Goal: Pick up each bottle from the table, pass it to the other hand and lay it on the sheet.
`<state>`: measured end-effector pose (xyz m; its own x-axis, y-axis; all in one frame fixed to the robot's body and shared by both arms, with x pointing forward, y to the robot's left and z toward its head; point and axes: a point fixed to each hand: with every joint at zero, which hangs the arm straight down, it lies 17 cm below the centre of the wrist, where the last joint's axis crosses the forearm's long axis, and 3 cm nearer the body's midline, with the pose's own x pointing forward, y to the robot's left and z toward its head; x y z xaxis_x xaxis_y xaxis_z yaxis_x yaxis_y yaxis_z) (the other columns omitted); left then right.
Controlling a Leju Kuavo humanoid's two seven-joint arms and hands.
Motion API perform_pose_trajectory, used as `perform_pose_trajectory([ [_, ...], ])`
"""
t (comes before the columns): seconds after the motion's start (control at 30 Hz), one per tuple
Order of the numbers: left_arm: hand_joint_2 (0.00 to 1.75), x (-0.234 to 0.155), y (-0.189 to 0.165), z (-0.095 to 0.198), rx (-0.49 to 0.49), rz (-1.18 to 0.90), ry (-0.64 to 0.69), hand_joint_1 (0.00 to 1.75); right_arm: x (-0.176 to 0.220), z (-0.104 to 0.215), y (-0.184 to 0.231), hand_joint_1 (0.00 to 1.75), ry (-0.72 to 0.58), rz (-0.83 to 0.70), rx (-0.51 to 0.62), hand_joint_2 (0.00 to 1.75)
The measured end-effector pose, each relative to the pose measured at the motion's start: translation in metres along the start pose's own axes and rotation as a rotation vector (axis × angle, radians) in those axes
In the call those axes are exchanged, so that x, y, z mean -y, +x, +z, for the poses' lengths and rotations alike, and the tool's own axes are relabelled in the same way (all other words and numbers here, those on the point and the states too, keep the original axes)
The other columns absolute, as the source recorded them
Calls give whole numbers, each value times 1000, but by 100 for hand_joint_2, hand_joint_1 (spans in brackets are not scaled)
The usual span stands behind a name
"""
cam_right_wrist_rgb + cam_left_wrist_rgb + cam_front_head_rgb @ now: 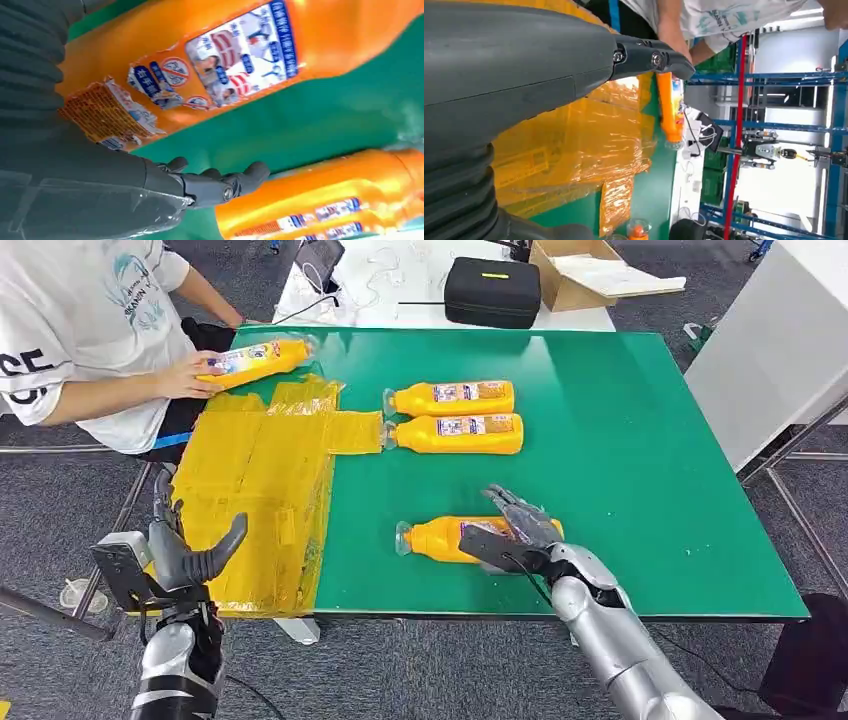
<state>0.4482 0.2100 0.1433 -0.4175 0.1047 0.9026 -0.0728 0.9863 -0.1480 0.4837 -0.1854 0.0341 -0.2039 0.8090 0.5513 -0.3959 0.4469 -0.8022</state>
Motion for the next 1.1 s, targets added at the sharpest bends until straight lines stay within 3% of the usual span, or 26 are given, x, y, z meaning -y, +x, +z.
perform_pose_trajectory([
  [0.5,175,11,-18,1,-51,24,-22,0,-5,0,-29,0,152,34,-30,175],
  [0.53,175,11,-19,1,-54,25,-23,0,-5,0,-32,7,158,42,-33,175],
  [0.57,175,12,-20,2,-57,26,-23,0,-5,1,-34,127,164,47,-37,175],
  [0.6,175,12,-21,2,-58,27,-25,0,-4,1,-35,173,170,50,-39,175],
  [1.1,175,18,-33,1,-98,69,-31,0,1,21,-69,175,304,80,-79,175],
])
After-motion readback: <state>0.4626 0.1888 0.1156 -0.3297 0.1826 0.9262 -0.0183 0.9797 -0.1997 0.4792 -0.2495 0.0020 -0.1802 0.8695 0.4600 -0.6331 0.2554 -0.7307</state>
